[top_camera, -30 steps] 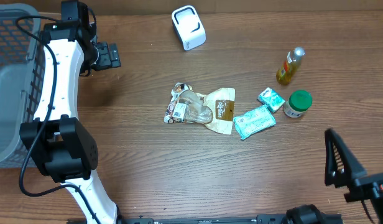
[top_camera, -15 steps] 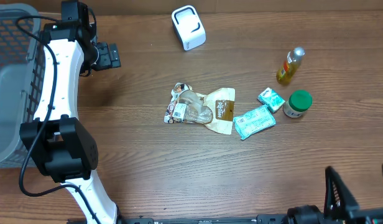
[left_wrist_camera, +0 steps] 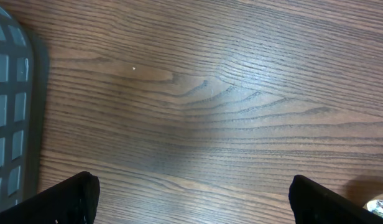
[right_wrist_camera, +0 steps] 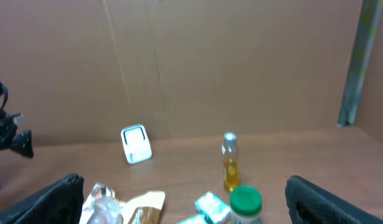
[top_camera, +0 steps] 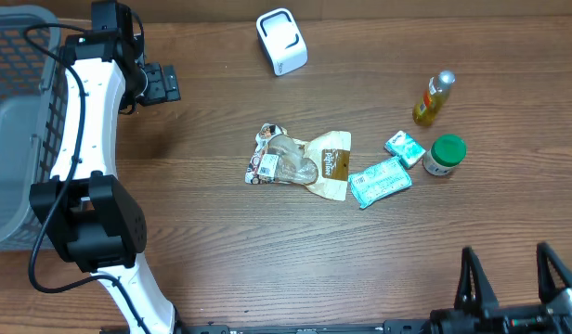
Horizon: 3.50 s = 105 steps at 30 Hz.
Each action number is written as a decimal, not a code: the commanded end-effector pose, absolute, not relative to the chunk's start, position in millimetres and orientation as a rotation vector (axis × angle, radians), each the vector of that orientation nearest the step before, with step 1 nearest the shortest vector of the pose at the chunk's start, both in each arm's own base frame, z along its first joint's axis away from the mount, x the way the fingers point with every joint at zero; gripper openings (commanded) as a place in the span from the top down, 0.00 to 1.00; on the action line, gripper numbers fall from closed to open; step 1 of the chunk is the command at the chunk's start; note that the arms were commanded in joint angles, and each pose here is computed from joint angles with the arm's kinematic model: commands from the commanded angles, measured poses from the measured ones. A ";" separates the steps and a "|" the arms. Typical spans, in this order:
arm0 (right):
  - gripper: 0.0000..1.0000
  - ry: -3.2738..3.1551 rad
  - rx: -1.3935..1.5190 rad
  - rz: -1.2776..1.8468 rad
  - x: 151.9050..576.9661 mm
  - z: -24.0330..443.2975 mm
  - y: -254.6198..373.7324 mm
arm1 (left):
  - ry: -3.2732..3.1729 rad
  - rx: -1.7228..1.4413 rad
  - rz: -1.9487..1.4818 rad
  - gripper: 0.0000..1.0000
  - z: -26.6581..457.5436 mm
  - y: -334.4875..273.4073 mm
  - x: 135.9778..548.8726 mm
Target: Scan the item barcode
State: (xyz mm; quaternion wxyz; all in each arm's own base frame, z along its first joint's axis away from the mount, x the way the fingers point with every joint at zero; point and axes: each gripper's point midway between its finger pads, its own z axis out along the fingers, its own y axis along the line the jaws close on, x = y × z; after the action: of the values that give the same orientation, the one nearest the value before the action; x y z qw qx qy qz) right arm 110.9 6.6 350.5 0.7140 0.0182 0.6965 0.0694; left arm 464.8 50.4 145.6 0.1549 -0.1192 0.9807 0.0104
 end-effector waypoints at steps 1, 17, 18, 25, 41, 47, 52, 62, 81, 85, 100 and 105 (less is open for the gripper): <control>0.00 1.442 0.043 0.156 128.9 362.9 7.5 | 2.789 -0.351 0.032 0.00 151.9 48.7 469.2; 0.00 0.870 -0.193 0.158 176.2 358.9 44.2 | 2.789 -0.351 0.032 0.00 151.9 48.7 469.2; 0.00 0.890 -0.199 0.151 181.3 349.9 44.8 | 2.789 -0.351 0.032 0.01 151.9 48.7 469.2; 0.00 1.102 -0.194 0.129 216.8 283.6 40.9 | 2.789 -0.351 0.032 0.01 151.9 48.7 469.2; 0.00 1.574 -0.163 0.137 243.4 173.0 35.8 | 2.789 -0.351 0.032 0.00 151.9 48.7 469.2; 0.00 1.581 -0.131 0.116 244.4 172.0 30.1 | 2.789 -0.351 0.032 0.00 151.9 48.7 469.2; 0.00 1.583 -0.126 0.112 244.5 171.4 29.1 | 2.789 -0.351 0.032 0.01 151.9 48.7 469.2; 0.00 1.583 -0.135 0.121 244.2 171.4 31.2 | 2.789 -0.351 0.032 0.00 151.9 48.7 469.2; 0.00 1.582 -0.135 0.121 244.2 171.5 31.1 | 2.789 -0.351 0.032 0.00 151.9 48.7 469.2; 0.00 1.582 -0.135 0.121 244.2 171.5 31.1 | 2.789 -0.351 0.032 0.00 151.9 48.7 469.2; 0.00 1.582 -0.135 0.121 244.2 171.5 31.1 | 2.789 -0.351 0.032 0.00 151.9 48.7 469.2; 0.00 1.582 -0.135 0.121 244.2 171.5 31.1 | 2.789 -0.351 0.032 0.00 151.9 48.7 469.2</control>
State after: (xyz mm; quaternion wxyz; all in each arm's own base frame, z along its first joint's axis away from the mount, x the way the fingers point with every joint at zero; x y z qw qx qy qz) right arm 244.0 31.5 174.5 0.6996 -0.0620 0.7098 0.0540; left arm 464.7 50.5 145.6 0.1547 -0.1193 0.9807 0.0106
